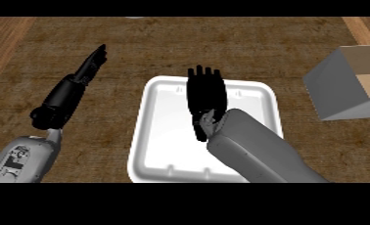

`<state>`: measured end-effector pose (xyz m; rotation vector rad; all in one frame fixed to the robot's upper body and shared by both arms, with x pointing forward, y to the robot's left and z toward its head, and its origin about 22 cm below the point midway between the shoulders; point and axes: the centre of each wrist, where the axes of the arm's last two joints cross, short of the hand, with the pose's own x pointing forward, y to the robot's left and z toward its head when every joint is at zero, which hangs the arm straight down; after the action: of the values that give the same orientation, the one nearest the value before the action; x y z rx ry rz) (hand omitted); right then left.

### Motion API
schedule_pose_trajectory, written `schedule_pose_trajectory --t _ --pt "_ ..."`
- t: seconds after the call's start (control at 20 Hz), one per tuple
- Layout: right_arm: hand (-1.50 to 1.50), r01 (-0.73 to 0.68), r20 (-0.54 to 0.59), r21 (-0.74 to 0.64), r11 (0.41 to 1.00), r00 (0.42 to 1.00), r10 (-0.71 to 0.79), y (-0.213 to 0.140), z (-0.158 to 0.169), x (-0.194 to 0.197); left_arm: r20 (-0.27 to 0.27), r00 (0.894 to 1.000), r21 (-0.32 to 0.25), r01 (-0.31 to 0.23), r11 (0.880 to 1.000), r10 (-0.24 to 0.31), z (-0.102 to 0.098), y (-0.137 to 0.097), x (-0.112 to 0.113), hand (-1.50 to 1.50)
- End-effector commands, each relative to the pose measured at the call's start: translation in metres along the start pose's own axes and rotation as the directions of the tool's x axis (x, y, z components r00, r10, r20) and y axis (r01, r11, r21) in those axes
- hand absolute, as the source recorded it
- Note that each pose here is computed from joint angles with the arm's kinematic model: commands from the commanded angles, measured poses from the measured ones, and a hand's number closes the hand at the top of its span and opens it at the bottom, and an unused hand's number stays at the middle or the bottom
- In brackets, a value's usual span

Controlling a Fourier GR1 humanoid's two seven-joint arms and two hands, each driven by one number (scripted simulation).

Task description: Pick the eggplant from the tray and place it in the cardboard box

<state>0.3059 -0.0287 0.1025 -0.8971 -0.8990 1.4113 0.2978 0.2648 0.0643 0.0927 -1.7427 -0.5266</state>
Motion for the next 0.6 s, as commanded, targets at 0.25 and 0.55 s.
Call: schedule_pose_trajectory --t 0.25,0.55 --pt "-1.5 0.0 -0.081 0.04 0.999 0.997 0.003 0.014 -0.008 -0.007 0.0 1.0 0.02 0.017 1.0 -0.017 0.006 0.002 0.002 0.0" --pt "-1.5 -0.042 -0.122 0.065 0.997 0.991 0.05 0.028 -0.025 -0.012 0.012 1.0 0.003 0.011 1.0 -0.011 0.013 -0.005 -0.009 0.0"
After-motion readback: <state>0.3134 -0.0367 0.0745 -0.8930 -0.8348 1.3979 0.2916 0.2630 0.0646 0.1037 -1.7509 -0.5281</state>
